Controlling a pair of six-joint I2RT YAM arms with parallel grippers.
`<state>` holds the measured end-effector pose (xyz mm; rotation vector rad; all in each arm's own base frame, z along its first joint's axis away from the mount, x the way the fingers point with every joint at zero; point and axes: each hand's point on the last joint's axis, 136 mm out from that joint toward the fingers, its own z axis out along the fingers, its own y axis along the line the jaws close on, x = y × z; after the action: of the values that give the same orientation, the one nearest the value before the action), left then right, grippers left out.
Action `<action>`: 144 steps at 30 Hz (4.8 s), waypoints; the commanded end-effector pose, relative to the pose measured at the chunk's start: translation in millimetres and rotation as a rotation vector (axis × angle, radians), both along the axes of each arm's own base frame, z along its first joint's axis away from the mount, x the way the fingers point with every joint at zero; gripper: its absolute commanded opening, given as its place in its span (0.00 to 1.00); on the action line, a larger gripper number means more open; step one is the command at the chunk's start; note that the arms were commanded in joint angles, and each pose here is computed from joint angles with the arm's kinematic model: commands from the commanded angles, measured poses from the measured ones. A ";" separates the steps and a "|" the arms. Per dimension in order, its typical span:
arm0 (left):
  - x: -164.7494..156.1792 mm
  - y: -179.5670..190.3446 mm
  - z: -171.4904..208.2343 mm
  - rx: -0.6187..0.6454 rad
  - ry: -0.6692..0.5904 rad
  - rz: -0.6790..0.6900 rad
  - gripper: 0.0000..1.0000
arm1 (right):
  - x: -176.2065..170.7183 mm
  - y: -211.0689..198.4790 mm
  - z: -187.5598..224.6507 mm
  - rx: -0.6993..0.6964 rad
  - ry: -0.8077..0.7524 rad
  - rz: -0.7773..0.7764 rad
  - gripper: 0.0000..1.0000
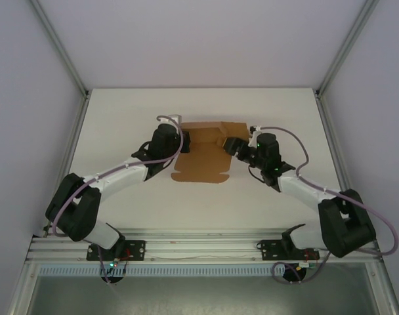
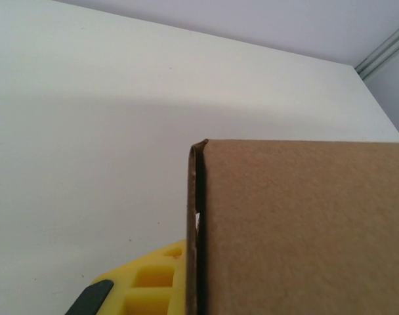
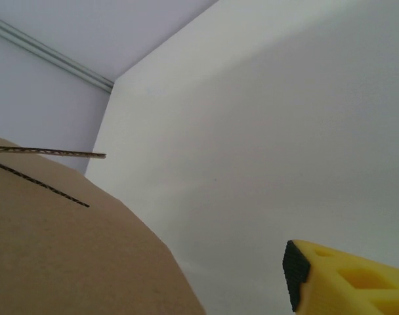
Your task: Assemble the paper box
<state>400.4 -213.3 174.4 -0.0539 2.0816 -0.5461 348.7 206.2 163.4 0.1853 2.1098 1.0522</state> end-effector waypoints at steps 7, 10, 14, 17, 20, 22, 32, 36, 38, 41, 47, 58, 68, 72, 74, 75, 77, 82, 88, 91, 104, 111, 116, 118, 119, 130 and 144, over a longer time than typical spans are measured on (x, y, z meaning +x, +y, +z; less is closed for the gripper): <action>0.7 -21.1 27.9 -0.087 -0.104 -0.043 0.00 | -4.3 37.5 23.7 0.200 0.030 0.100 0.31; 1.9 -20.5 29.8 -0.094 -0.110 -0.034 0.00 | -4.9 37.3 27.1 0.204 0.023 0.090 0.21; 1.5 -20.8 30.3 -0.082 -0.109 -0.039 0.00 | -7.4 35.5 27.5 0.171 0.023 0.083 0.15; 0.1 -18.4 30.2 -0.076 -0.107 -0.034 0.00 | -8.2 27.4 22.0 0.120 0.034 0.050 0.24; -2.7 -14.2 30.1 -0.062 -0.104 -0.026 0.00 | -11.2 10.4 17.9 0.043 0.032 -0.012 0.40; -5.2 -11.3 28.9 -0.039 -0.095 -0.026 0.00 | -17.3 -7.1 16.5 -0.042 0.026 -0.054 0.53; -24.6 -20.0 9.7 0.021 0.045 -0.141 0.00 | -48.4 -80.1 62.6 -0.365 -0.170 -0.114 0.67; -32.2 -26.7 7.0 0.034 0.082 -0.203 0.00 | -49.5 -68.6 73.4 -0.441 -0.202 0.011 0.64; -35.7 -29.1 7.9 0.041 0.105 -0.224 0.00 | -48.1 -66.0 74.0 -0.476 -0.204 0.055 0.58; -37.2 -27.7 8.1 0.062 0.135 -0.228 0.00 | -49.1 -60.4 74.9 -0.507 -0.212 0.121 0.48; -41.0 -33.5 13.8 0.064 0.151 -0.271 0.00 | -56.1 -47.6 71.7 -0.509 -0.217 0.242 0.38; -41.6 -35.9 12.4 0.071 0.153 -0.291 0.00 | -60.1 -40.3 71.1 -0.483 -0.229 0.321 0.34; -41.1 -33.7 13.7 0.078 0.146 -0.284 0.00 | -58.2 -45.8 73.6 -0.468 -0.227 0.309 0.24; -41.1 -34.4 14.8 0.073 0.142 -0.282 0.00 | -57.5 -45.6 72.5 -0.464 -0.214 0.311 0.12; -38.7 -34.3 17.7 0.068 0.135 -0.274 0.00 | -52.7 -48.4 68.1 -0.478 -0.185 0.292 0.10; -38.0 -34.4 18.5 0.068 0.134 -0.272 0.00 | -48.5 -51.9 63.4 -0.492 -0.159 0.268 0.09; -36.9 -34.9 20.4 0.068 0.131 -0.271 0.00 | -37.0 -64.2 55.2 -0.540 -0.114 0.190 0.07; -34.9 -33.9 23.0 0.071 0.124 -0.259 0.00 | -18.4 -93.2 36.3 -0.673 -0.020 0.043 0.00; -31.3 -36.2 21.7 0.071 0.125 -0.256 0.00 | -7.7 -98.5 27.1 -0.783 -0.003 -0.044 0.00; -27.8 -38.2 19.6 0.073 0.131 -0.249 0.00 | -1.1 -102.5 26.2 -0.959 0.006 -0.131 0.00; -16.5 -38.5 1.9 0.091 0.161 -0.203 0.00 | 10.3 -81.6 33.9 -1.114 0.012 -0.238 0.01; -10.7 -34.3 -11.8 0.103 0.156 -0.170 0.00 | -10.1 -72.0 62.6 -0.930 -0.092 -0.158 0.52; -13.2 -31.5 -13.1 0.114 0.144 -0.172 0.00 | -33.6 -86.5 96.3 -0.740 -0.184 -0.135 0.78; -14.9 -30.8 -12.4 0.115 0.138 -0.176 0.00 | -37.4 -111.4 104.5 -0.704 -0.182 -0.215 0.82; -15.5 -30.9 -11.2 0.117 0.135 -0.181 0.00 | -38.7 -126.6 105.3 -0.696 -0.169 -0.263 0.86; -19.6 -33.8 2.3 0.088 0.095 -0.207 0.00 | -22.4 -129.9 32.5 -0.523 0.061 -0.095 0.96; -17.1 -36.5 -10.2 0.101 0.127 -0.212 0.00 | -49.8 -47.3 49.8 -0.225 -0.129 0.374 0.75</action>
<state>379.7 -245.2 156.8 0.1844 2.2756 -0.5623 306.9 143.9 194.8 -0.2804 2.2596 0.8863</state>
